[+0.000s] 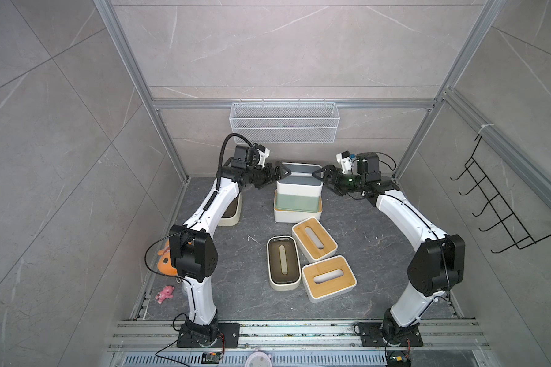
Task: Stack the tissue boxes
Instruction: Adjust the tissue box on the tissue box, then pick up the tissue box from the center of the board.
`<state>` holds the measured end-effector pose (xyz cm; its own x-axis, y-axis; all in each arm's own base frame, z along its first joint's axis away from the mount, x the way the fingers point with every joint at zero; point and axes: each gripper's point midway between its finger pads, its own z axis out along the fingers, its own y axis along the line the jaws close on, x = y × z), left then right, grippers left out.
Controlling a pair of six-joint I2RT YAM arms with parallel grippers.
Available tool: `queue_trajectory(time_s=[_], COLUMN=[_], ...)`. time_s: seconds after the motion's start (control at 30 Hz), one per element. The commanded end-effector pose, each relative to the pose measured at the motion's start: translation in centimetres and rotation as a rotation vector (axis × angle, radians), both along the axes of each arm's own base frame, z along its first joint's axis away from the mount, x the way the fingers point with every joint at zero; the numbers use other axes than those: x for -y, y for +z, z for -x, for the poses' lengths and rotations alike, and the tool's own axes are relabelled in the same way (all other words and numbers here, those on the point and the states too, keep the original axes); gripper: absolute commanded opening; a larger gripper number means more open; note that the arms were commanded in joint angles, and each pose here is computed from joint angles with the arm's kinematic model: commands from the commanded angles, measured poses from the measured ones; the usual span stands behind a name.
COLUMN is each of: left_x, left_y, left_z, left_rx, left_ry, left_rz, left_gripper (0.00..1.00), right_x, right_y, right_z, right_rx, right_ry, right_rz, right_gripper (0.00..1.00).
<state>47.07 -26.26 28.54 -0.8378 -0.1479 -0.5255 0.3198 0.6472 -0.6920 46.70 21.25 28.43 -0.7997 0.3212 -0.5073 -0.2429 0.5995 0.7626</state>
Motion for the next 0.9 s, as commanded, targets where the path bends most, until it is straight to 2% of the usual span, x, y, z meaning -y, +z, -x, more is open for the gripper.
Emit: queue_trajectory(time_s=[0.0, 0.27, 0.53, 0.73, 0.87], left_x=[-1.5, -5.2, -8.1, -9.2, -9.7], left_y=[3.6, 5.0, 4.5, 2.0, -0.3], left_z=[0.1, 2.7, 7.9, 12.1, 14.9], left_rx=[0.083, 0.115, 0.117, 0.087, 0.055], left_ry=[0.080, 0.247, 0.322, 0.308, 0.280], left_rz=[-0.035, -0.079, -0.077, -0.081, -0.089], left_gripper=[1.00, 1.00, 1.00, 1.00, 1.00], right_x=[1.2, 3.2, 4.5, 6.2, 7.7], right_y=[2.3, 4.1, 2.4, -2.0, -6.0], right_z=[0.3, 2.2, 5.3, 8.6, 12.1], right_rx=[0.045, 0.092, 0.063, -0.037, -0.120], right_ry=[-0.059, -0.136, -0.151, -0.193, -0.208], right_rz=[0.023, 0.037, 0.064, 0.150, 0.229], right_gripper=[1.00, 1.00, 1.00, 1.00, 0.98])
